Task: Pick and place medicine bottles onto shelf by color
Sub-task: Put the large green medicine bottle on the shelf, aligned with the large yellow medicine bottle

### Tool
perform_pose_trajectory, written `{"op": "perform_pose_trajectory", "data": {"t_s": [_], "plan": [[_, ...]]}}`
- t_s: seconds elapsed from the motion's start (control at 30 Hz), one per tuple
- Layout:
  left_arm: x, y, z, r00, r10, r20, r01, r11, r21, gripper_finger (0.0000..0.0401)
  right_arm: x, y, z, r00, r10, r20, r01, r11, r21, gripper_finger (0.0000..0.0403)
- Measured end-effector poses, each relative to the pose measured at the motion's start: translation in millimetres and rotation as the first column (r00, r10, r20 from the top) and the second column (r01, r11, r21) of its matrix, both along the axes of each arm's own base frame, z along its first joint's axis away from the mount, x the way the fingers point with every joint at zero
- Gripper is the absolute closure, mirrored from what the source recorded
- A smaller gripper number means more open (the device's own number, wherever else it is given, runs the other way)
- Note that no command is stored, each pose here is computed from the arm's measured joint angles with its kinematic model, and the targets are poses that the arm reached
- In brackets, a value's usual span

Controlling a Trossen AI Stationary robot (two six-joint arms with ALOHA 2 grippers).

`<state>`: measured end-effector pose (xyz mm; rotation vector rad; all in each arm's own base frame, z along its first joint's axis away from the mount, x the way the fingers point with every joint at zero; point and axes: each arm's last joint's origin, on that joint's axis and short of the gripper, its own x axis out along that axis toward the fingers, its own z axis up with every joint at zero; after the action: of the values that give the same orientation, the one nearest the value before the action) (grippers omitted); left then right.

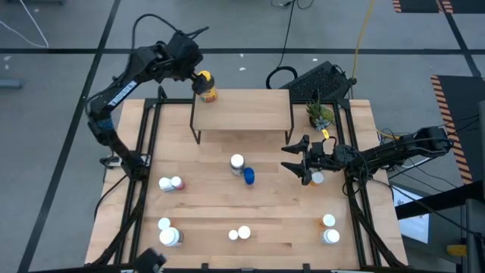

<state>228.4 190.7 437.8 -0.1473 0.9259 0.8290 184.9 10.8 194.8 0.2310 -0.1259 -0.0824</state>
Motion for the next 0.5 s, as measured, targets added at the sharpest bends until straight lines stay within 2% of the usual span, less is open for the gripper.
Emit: {"op": "perform_pose_trajectory", "data": {"t_s": [0.17, 0.27, 0.37, 0.5], "plan": [[-22.3, -47.4, 15.6, 1.000, -0.019, 0.017, 0.020, 0.998, -0.057, 0.0057, 0.0, 0.3, 0.2, 1.000, 0.005, -0.001, -0.005, 1.000, -0.025, 0.0122], [-33.6, -78.0, 15.2, 0.998, -0.040, 0.043, 0.042, 0.997, -0.065, 0.0057, 0.0, 2.3, 0.9, 0.997, 0.072, 0.005, -0.072, 0.996, -0.050, 0.0122], [-41.5, -107.5, 5.5, 0.993, -0.058, 0.104, 0.064, 0.996, -0.062, 0.0057, -0.2, 4.0, 2.4, 0.992, 0.128, 0.020, -0.126, 0.990, -0.065, 0.0122], [-42.6, -142.5, -24.3, 0.978, -0.114, 0.176, 0.128, 0.989, -0.069, 0.0057, -0.3, 5.8, 2.4, 0.984, 0.174, 0.020, -0.173, 0.983, -0.069, 0.0122]]}}
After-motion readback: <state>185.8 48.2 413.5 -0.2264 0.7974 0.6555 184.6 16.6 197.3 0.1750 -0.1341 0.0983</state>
